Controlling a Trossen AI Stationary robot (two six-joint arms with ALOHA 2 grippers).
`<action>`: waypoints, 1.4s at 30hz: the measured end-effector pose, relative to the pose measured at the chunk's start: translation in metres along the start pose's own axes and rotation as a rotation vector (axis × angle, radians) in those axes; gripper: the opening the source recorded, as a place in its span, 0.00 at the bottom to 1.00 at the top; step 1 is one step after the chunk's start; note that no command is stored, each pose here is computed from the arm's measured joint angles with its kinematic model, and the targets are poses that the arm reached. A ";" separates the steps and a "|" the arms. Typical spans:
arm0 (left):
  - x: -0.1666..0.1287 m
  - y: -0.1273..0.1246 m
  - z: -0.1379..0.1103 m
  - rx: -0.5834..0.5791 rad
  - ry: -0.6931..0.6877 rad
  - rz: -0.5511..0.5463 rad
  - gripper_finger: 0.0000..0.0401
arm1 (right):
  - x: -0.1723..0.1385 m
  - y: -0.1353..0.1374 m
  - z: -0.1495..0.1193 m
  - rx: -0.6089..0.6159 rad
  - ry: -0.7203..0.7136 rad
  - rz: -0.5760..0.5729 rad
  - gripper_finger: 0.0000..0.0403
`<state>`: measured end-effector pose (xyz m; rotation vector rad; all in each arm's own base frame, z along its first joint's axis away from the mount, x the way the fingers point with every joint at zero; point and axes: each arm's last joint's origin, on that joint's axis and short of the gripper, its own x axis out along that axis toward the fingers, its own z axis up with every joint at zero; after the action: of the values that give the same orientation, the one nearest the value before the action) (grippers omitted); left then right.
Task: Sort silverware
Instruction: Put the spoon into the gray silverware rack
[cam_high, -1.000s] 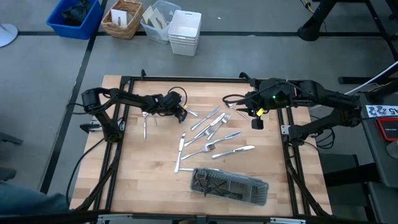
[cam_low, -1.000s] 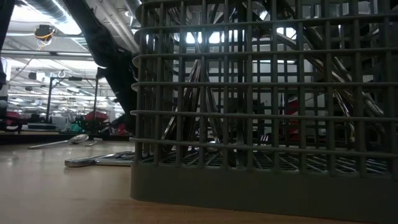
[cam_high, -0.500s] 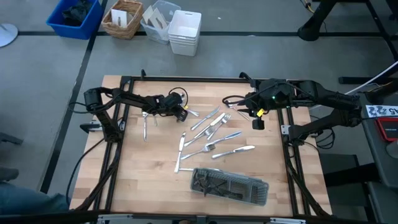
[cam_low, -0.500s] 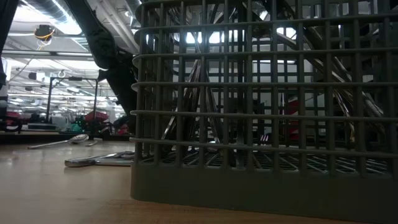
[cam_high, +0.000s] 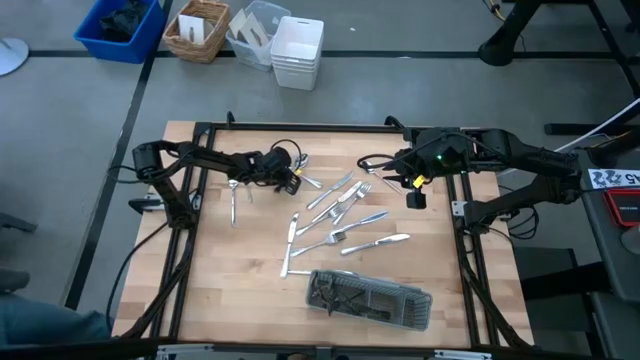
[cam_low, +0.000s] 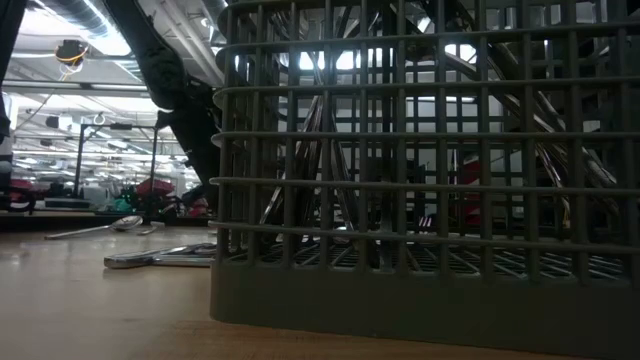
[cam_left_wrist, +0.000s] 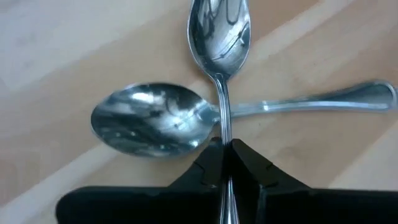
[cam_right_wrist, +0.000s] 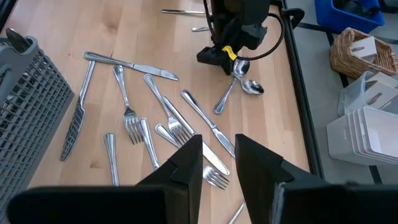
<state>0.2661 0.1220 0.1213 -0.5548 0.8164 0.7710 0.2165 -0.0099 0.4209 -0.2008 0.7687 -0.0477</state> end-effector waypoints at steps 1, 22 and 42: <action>-0.003 0.000 0.001 0.000 -0.005 -0.005 0.02 | 0.000 0.000 0.000 0.000 0.000 0.000 0.24; -0.105 -0.045 0.015 0.112 -0.267 -0.369 0.01 | 0.000 0.000 0.000 0.030 -0.001 0.000 0.24; -0.199 -0.153 -0.072 0.366 -0.653 -0.805 0.01 | 0.063 0.009 0.030 0.090 -0.061 0.129 0.24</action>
<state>0.2660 -0.0976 0.2633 -0.2295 0.0755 0.0241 0.2820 -0.0038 0.3970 -0.0663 0.7160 0.0459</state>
